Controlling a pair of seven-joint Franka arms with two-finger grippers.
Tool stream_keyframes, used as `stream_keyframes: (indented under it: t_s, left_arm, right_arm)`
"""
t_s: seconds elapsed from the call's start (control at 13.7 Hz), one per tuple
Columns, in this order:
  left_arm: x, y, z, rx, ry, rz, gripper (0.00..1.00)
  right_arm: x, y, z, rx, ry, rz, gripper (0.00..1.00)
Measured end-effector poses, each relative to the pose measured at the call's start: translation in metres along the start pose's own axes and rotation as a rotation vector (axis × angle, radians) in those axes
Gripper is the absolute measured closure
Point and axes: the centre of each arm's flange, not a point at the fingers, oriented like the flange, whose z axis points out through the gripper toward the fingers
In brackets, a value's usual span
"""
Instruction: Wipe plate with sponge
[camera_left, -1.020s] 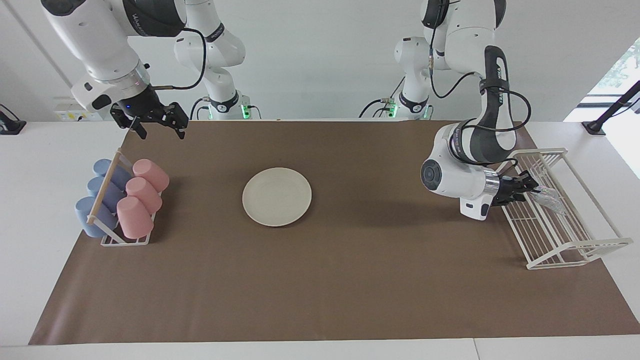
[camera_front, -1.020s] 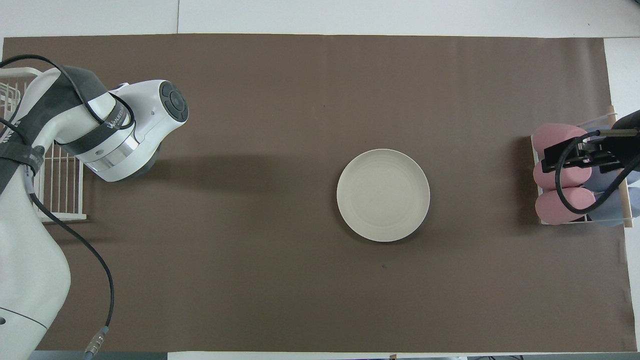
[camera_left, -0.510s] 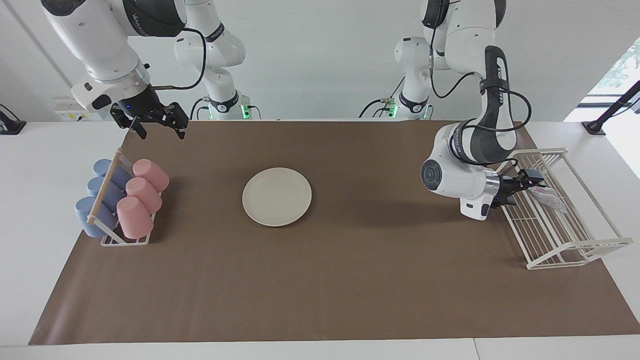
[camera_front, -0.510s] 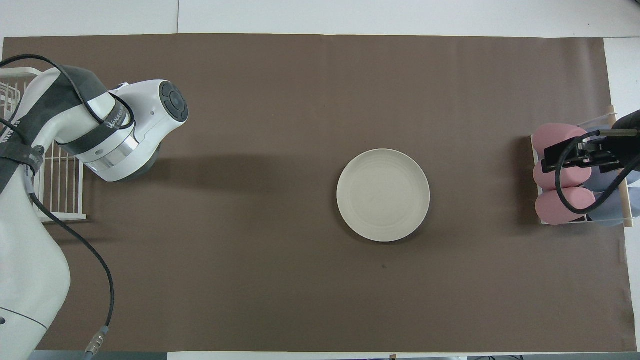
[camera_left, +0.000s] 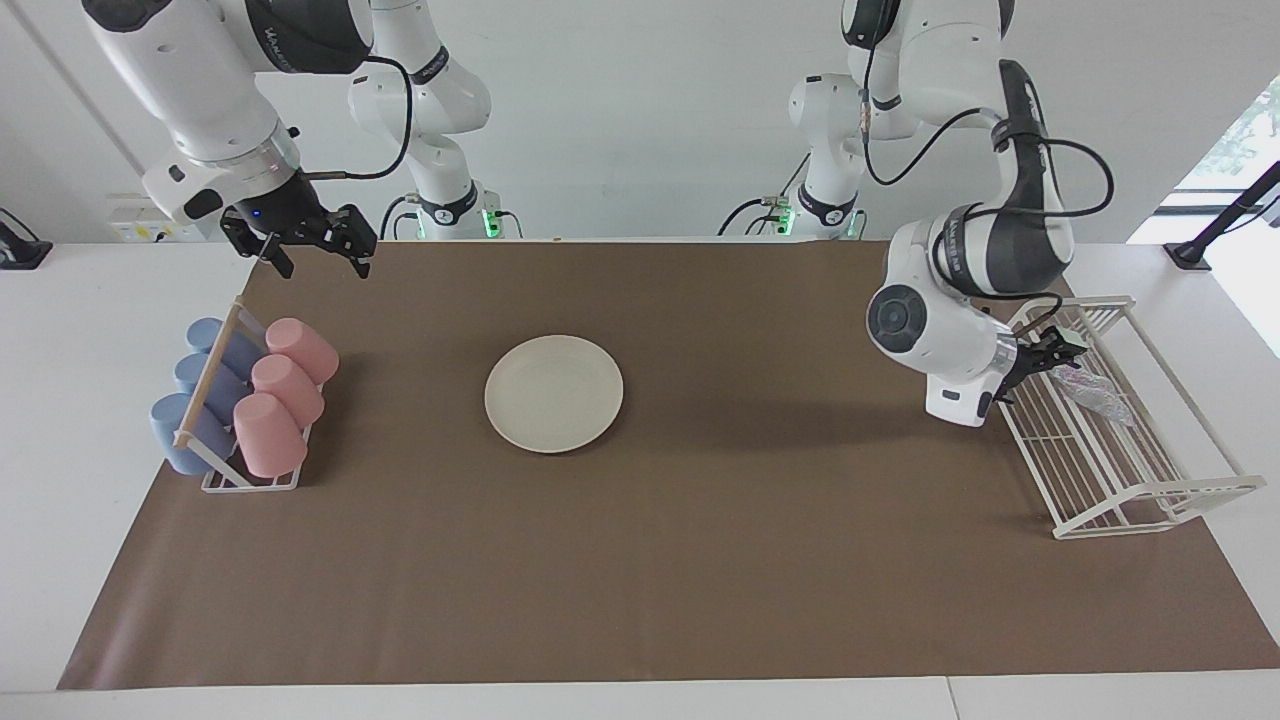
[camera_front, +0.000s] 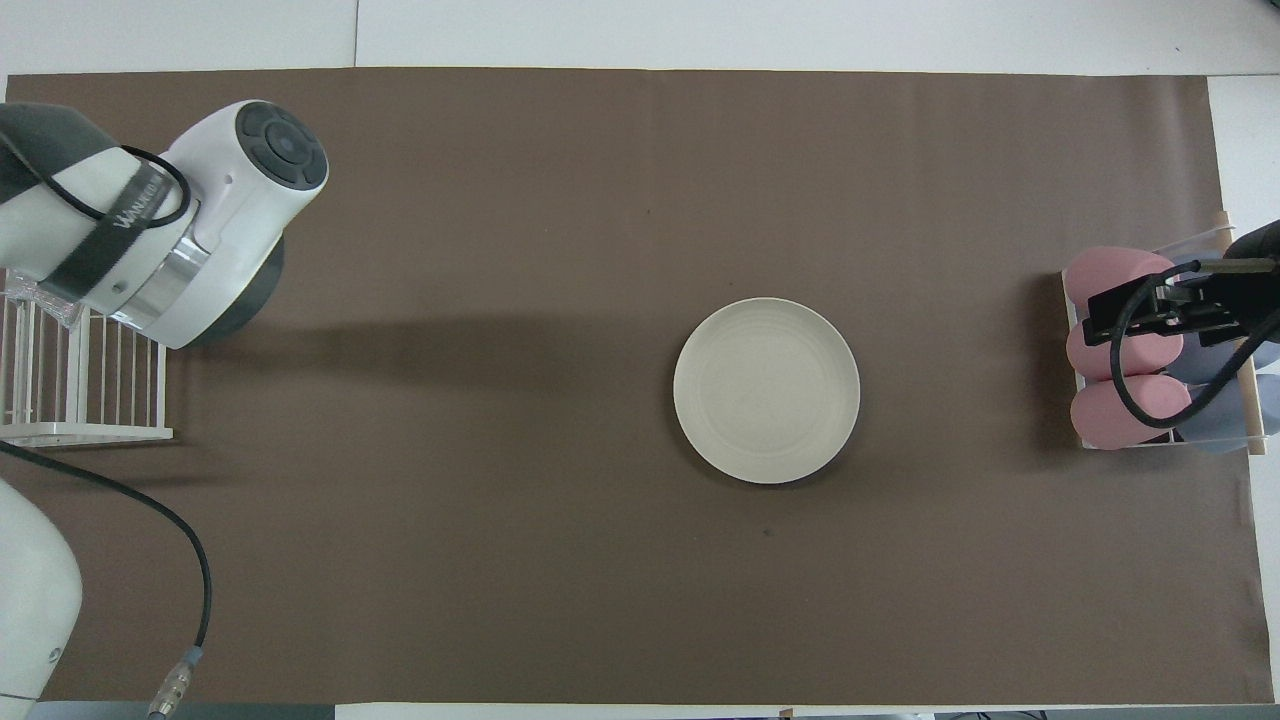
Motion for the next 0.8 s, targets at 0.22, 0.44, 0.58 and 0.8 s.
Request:
stream_keyframes:
  t_s: [0.22,0.44,0.58,0.8]
  left_arm:
    - [-0.01,-0.048,-0.032,-0.169,0.001,-0.031,0.0]
    - [-0.026,-0.075,-0.055,-0.356,-0.02,-0.087,0.0]
    - [-0.038,-0.108,-0.063,-0.515,-0.034,-0.106,0.0]
    - [-0.066,-0.16,-0.079,-0.71,-0.027,-0.114,0.0]
  right_arm:
    - [0.0,0.0,0.0,0.0,0.0,0.0,0.0]
    - [0.0,0.0,0.0,0.0,0.0,0.0,0.0]
    - [0.0,0.0,0.0,0.0,0.0,0.0,0.0]
    - [0.0,0.0,0.0,0.0,0.0,0.0,0.0]
